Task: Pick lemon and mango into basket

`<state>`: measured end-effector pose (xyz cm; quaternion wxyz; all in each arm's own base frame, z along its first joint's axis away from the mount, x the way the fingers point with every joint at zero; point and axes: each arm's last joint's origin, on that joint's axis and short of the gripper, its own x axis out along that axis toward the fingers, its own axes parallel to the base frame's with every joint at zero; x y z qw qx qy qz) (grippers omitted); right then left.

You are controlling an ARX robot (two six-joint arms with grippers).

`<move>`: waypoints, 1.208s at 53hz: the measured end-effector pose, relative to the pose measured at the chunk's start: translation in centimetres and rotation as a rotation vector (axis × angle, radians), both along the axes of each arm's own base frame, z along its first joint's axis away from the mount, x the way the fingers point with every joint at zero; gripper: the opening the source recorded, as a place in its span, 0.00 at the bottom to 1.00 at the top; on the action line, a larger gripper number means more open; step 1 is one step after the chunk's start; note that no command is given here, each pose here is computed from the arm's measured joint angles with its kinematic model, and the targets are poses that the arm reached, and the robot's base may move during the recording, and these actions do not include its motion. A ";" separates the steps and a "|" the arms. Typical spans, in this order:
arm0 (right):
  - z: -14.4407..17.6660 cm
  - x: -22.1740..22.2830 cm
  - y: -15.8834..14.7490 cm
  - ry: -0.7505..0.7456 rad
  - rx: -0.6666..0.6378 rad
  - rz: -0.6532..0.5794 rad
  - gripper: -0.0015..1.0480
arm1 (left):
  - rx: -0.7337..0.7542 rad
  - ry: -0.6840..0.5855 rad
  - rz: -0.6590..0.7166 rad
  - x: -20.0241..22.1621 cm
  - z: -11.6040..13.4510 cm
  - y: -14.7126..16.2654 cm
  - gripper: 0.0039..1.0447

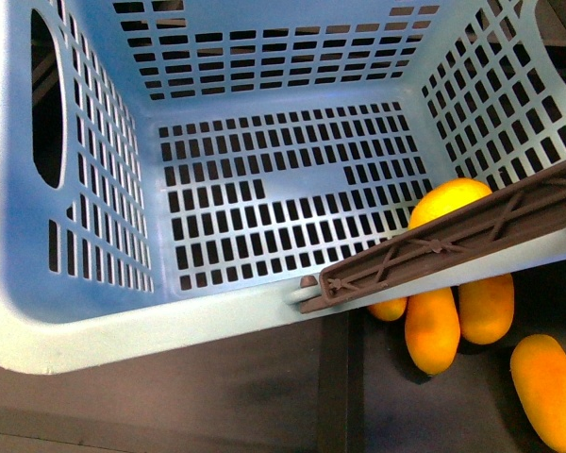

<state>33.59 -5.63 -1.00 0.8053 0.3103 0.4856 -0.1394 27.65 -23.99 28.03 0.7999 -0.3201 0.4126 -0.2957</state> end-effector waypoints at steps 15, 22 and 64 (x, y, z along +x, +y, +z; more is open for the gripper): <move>-1.6 1.3 0.8 0.017 0.030 0.013 0.92 | -0.002 0.001 -0.004 0.0 0.0 0.0 0.04; -1.8 2.4 0.8 0.008 0.042 0.006 0.92 | -0.001 0.001 -0.002 0.0 0.0 0.0 0.04; -3.8 4.3 3.8 0.047 0.106 0.033 0.92 | -0.001 0.001 -0.003 0.0 0.0 0.0 0.04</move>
